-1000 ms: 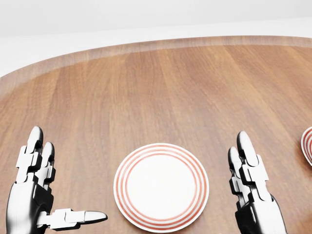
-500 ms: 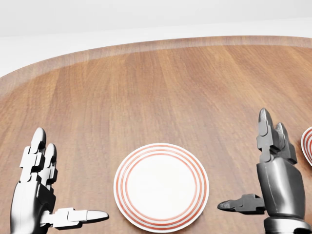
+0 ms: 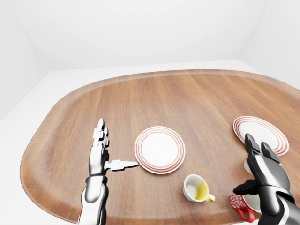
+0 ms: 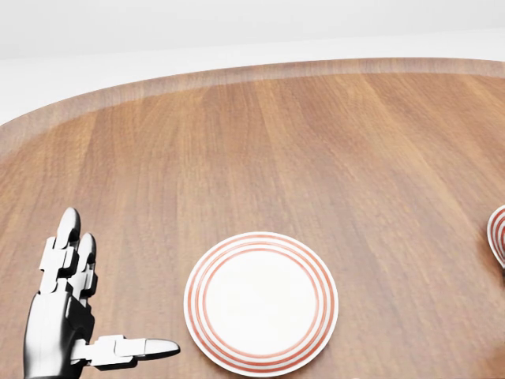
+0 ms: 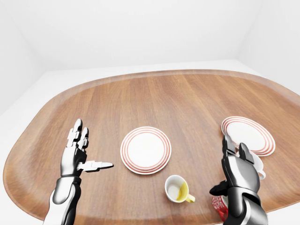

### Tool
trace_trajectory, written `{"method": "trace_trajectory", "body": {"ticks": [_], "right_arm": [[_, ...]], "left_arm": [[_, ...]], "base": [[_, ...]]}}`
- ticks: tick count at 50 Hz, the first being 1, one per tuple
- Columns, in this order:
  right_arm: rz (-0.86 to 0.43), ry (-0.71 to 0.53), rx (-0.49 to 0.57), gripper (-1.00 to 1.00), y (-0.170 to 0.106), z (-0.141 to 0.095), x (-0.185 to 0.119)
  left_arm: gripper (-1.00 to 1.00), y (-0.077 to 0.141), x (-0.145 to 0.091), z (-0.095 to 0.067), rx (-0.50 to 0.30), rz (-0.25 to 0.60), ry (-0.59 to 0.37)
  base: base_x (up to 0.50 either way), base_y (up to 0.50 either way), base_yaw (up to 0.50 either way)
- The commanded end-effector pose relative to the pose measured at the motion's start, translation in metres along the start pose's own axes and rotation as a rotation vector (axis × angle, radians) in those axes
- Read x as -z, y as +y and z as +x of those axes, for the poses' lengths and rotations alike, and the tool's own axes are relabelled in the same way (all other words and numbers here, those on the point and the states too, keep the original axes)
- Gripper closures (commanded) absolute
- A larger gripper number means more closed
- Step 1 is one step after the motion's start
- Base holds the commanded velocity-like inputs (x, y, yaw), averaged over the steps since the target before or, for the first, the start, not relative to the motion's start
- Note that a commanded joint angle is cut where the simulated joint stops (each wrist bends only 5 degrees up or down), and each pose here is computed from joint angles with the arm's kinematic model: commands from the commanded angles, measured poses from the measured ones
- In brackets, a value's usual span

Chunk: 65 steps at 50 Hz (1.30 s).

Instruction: Put the red mug on the left plate.

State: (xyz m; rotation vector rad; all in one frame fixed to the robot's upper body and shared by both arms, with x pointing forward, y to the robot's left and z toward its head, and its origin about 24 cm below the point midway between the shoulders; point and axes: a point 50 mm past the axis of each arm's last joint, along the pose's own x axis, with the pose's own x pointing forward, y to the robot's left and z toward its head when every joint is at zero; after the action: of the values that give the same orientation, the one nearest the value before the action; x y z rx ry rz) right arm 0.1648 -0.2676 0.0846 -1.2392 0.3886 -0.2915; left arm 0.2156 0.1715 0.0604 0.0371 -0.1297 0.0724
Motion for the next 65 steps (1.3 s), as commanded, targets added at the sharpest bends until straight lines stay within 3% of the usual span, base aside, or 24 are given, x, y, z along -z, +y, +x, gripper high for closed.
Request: {"method": "trace_trajectory", "body": {"ticks": [1,9,14,21,27,39,48,58,65], "right_arm": [[0.013,0.241,-0.166,-1.00,0.010,-0.038,0.044],[0.058,0.399,-0.219,-1.00,0.012,-0.057,0.073],[0.094,0.491,-0.191,-1.00,0.002,-0.073,0.092],[0.139,0.534,-0.130,-1.00,-0.006,-0.076,0.107],[0.126,0.536,-0.090,-1.00,-0.015,-0.075,0.109],[0.084,0.522,0.095,-1.00,-0.042,-0.067,0.116],[0.177,0.437,0.081,-1.00,-0.042,-0.059,0.111],[0.127,0.409,0.090,-1.00,-0.043,-0.045,0.105],[0.114,0.352,0.057,-1.00,-0.032,-0.023,0.097]], "left_arm": [[-1.00,-0.001,0.000,0.000,0.002,0.000,0.001],[-1.00,-0.001,0.000,0.000,0.003,0.001,0.001],[-1.00,-0.004,0.001,0.000,0.013,0.005,0.005],[-1.00,-0.006,0.001,0.000,0.016,0.006,0.006],[-1.00,-0.006,0.000,0.000,0.020,0.007,0.001],[-1.00,-0.007,-0.001,0.001,0.023,0.007,-0.006],[-1.00,-0.007,-0.001,0.001,0.025,0.008,-0.007],[-1.00,-0.006,-0.001,0.002,0.021,0.006,-0.004],[-1.00,-0.007,0.000,0.001,0.021,0.006,-0.001]], "base": [[0.00,0.00,0.00],[0.00,0.00,0.00],[0.00,0.00,0.00],[0.00,0.00,0.00],[0.00,0.00,0.00],[0.00,0.00,0.00],[0.00,0.00,0.00],[0.00,0.00,0.00],[0.00,0.00,0.00]]}}
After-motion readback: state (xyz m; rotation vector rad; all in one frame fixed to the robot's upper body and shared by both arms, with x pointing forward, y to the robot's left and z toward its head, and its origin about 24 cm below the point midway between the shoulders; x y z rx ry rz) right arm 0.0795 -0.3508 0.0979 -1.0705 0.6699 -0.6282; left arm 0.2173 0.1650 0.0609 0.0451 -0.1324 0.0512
